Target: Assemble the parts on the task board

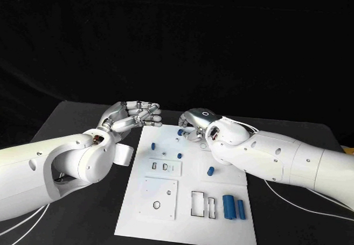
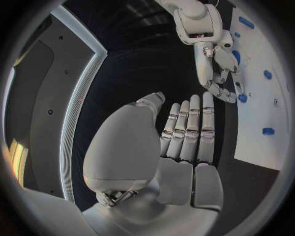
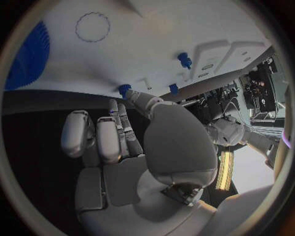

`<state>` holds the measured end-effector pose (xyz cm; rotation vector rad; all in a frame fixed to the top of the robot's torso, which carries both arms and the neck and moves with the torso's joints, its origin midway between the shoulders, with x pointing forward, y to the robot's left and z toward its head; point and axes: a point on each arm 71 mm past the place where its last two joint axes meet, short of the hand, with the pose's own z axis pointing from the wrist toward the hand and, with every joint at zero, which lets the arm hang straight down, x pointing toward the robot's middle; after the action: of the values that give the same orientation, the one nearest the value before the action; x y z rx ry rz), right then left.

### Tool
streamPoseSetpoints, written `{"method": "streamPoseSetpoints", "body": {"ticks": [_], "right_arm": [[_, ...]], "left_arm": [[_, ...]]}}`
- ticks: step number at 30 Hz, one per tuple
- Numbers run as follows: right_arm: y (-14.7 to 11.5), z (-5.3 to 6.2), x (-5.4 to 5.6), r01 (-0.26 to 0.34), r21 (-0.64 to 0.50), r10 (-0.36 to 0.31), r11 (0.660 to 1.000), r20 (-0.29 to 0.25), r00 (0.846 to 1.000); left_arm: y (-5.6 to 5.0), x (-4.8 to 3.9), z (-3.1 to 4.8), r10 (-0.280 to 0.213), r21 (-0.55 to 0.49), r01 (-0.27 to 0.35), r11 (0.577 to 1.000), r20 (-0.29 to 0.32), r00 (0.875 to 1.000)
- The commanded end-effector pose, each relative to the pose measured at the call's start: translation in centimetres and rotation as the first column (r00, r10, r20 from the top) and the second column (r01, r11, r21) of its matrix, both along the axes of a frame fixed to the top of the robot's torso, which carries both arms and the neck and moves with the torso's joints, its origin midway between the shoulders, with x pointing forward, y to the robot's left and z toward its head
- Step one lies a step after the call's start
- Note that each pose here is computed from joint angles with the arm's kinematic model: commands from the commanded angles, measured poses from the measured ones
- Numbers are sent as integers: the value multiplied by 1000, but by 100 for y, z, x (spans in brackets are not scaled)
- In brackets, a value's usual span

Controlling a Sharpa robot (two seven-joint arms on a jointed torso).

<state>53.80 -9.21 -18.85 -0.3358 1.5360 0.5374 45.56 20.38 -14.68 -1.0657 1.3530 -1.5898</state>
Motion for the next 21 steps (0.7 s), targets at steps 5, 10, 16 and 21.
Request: {"method": "streamPoseSetpoints", "body": {"ticks": [5, 10, 16, 21], "right_arm": [[-37, -5, -48, -14, -4, 14, 1000, -10, 1000], [-200, 24, -136, -5, 15, 5, 1000, -9, 1000], [-620, 147, -294, 50, 104, -44, 993, -57, 997], [-932, 197, -404, 95, 122, -78, 988, -138, 987]], "left_arm": [[-15, -1, 17, -17, -10, 18, 1000, 5, 1000], [-2, 1, 17, -16, -10, 16, 1000, 5, 1000], [31, 9, 14, -10, -8, 10, 1000, 6, 1000], [43, 17, 10, -7, -7, 7, 1000, 6, 1000]]}}
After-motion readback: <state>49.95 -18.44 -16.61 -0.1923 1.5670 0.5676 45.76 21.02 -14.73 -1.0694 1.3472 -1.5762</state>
